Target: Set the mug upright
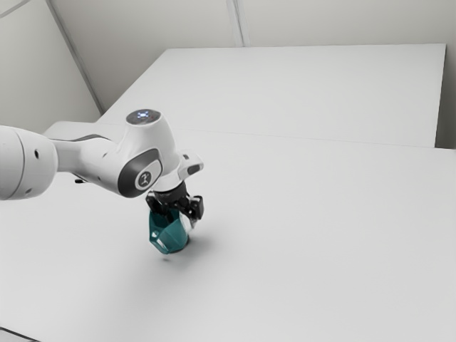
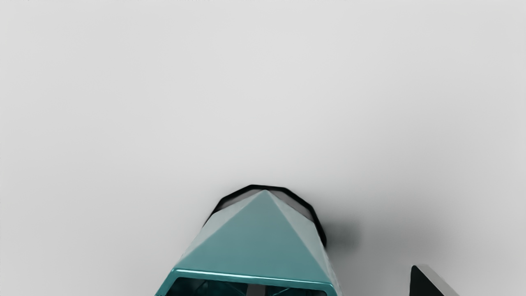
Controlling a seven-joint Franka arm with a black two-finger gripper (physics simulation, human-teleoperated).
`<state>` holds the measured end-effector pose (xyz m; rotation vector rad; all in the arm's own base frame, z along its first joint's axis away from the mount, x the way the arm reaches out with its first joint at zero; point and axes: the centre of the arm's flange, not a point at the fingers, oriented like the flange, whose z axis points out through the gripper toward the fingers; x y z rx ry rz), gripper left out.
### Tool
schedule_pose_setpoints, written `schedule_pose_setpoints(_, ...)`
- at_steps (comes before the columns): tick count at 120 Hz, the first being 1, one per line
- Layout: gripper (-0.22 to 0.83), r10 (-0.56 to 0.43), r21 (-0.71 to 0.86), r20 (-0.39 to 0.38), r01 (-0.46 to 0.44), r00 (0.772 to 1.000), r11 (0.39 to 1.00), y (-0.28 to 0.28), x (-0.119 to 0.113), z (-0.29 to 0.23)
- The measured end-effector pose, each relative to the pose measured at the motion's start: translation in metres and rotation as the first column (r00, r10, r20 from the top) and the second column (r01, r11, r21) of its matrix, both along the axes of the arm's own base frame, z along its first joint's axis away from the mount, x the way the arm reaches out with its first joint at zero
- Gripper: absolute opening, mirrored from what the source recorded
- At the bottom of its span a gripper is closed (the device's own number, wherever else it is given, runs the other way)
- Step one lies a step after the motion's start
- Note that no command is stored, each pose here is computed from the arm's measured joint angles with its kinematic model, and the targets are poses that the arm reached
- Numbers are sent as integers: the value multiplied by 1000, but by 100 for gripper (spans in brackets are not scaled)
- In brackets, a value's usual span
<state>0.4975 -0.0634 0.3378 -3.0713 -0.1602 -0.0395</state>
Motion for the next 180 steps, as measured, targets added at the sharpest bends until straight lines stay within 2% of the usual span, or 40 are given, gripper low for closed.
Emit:
schedule_pose_setpoints(16, 47, -5, -3, 28, 5, 1000, 1000, -1, 0, 12)
schedule_pose_setpoints(35, 54, -22, -5, 62, 22, 998, 1000, -8, -1, 28)
schedule_pose_setpoints(80, 59, -42, -5, 131, 43, 990, 999, -16, -9, 75)
schedule_pose_setpoints(97, 60, -35, -21, 142, 39, 989, 999, -24, 3, 114)
schedule_pose_setpoints(112, 60, -27, -28, 127, 31, 991, 999, -28, 14, 149)
schedule_pose_setpoints(142, 60, -24, -25, 45, 25, 999, 999, -33, 31, 189)
schedule_pose_setpoints(180, 61, -9, -10, -19, 8, 1000, 1000, -29, 40, 260)
